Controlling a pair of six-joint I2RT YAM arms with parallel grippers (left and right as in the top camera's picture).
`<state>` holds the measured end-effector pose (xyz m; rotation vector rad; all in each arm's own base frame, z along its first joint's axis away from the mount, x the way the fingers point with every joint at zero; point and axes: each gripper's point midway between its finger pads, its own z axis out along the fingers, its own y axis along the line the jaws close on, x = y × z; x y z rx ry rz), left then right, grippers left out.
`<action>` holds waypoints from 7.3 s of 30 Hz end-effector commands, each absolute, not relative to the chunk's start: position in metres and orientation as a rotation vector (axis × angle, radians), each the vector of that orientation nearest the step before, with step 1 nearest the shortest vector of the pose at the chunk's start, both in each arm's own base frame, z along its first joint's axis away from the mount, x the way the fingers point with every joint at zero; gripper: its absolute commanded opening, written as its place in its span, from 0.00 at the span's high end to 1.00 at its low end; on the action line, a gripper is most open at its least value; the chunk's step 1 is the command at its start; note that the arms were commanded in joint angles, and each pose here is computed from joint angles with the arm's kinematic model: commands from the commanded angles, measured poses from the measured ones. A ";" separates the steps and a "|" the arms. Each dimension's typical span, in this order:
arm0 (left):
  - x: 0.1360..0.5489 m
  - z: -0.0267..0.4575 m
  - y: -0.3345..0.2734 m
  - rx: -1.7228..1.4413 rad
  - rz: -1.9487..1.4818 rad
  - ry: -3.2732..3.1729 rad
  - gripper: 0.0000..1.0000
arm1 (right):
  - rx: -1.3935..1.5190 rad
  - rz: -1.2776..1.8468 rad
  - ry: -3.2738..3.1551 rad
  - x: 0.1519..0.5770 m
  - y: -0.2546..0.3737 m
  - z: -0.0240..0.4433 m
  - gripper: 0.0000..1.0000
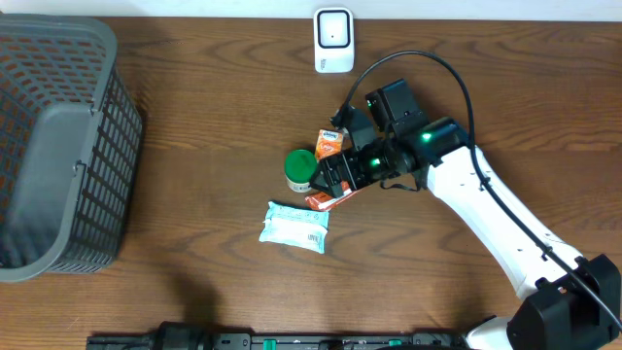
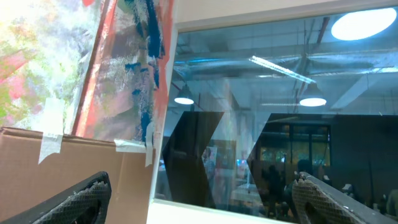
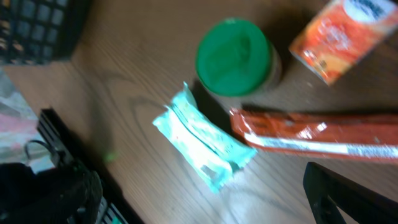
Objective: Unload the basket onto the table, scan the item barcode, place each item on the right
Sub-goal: 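Reach the right gripper over the green-capped bottle, then grasp the green-capped bottle with the right gripper and lift, then raise the bottle up to the scanner with the right gripper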
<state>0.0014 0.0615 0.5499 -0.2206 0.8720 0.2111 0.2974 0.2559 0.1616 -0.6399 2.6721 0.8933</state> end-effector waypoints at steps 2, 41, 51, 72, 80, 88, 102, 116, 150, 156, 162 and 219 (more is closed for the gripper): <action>-0.010 0.548 0.062 -0.219 0.225 0.849 0.07 | -0.561 0.966 2.678 0.295 0.268 0.169 0.01; 0.069 0.460 0.056 -0.268 0.186 1.056 0.06 | -0.244 0.445 2.685 0.327 0.239 0.206 0.01; 0.132 0.389 0.047 -0.308 0.063 1.256 0.06 | -0.267 0.365 2.794 0.339 0.262 0.178 0.01; 0.194 0.281 0.010 -0.196 -0.096 1.549 0.06 | -0.265 0.245 2.940 0.355 0.309 0.120 0.02; 0.203 0.246 0.010 -0.199 -0.084 1.635 0.06 | -0.133 0.223 2.944 0.352 0.315 0.115 0.06; 0.201 0.222 0.010 -0.202 -0.071 1.731 0.06 | -0.030 0.235 2.948 0.349 0.325 0.110 0.06; 0.192 0.184 0.010 -0.206 -0.049 1.887 0.06 | 0.075 0.204 3.024 0.349 0.328 0.071 0.06; 0.146 0.105 0.013 -0.213 0.009 2.261 0.06 | 0.088 0.178 3.138 0.342 0.331 0.018 0.12; 0.147 0.105 0.013 -0.212 0.009 2.260 0.06 | 0.112 0.087 3.248 0.326 0.320 -0.020 0.23; 0.147 0.105 0.013 -0.213 0.009 2.260 0.06 | 0.115 0.127 3.271 0.323 0.325 -0.019 0.45; 0.147 0.105 0.013 -0.213 0.009 2.260 0.06 | 0.124 0.210 3.321 0.318 0.330 -0.009 0.50; 0.147 0.105 0.013 -0.213 0.009 2.260 0.06 | -0.042 -0.097 2.408 0.544 0.225 0.208 0.53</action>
